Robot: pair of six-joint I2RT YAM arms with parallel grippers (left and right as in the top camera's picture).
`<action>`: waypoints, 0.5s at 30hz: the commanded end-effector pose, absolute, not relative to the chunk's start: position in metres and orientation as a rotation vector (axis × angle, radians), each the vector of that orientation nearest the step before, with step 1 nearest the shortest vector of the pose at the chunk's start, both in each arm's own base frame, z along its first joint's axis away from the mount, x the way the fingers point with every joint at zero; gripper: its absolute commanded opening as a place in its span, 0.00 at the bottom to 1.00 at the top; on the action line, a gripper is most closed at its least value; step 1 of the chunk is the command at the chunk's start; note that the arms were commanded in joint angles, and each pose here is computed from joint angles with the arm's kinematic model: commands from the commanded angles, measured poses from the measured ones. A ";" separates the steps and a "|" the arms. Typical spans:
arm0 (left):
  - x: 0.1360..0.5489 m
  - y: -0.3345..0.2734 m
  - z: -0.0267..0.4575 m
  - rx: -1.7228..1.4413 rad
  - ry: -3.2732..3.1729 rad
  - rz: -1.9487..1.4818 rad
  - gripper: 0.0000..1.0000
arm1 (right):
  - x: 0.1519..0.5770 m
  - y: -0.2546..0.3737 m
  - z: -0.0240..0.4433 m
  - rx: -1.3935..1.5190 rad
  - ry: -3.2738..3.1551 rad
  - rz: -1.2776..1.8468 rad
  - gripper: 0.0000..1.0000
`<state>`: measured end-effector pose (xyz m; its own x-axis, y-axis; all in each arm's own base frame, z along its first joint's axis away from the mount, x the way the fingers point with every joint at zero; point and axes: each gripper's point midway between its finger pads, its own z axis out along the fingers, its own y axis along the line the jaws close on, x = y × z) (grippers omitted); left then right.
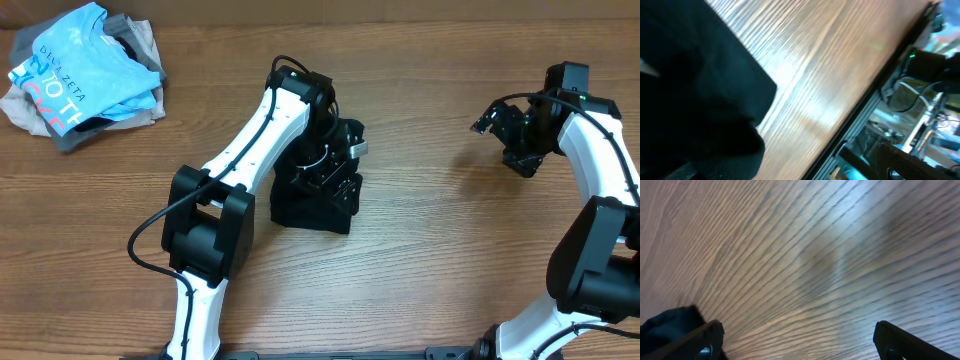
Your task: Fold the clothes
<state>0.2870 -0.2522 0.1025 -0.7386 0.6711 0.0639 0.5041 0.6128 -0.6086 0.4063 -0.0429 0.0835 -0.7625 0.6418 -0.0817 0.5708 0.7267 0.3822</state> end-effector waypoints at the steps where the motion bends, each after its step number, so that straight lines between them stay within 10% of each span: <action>1: 0.303 -0.268 0.132 -0.949 -2.571 1.031 1.00 | 0.408 -0.037 0.088 0.950 2.710 0.553 1.00; 15: 0.348 -0.249 0.206 -0.891 -2.695 1.258 1.00 | 0.421 -0.007 0.093 0.817 2.708 0.601 1.00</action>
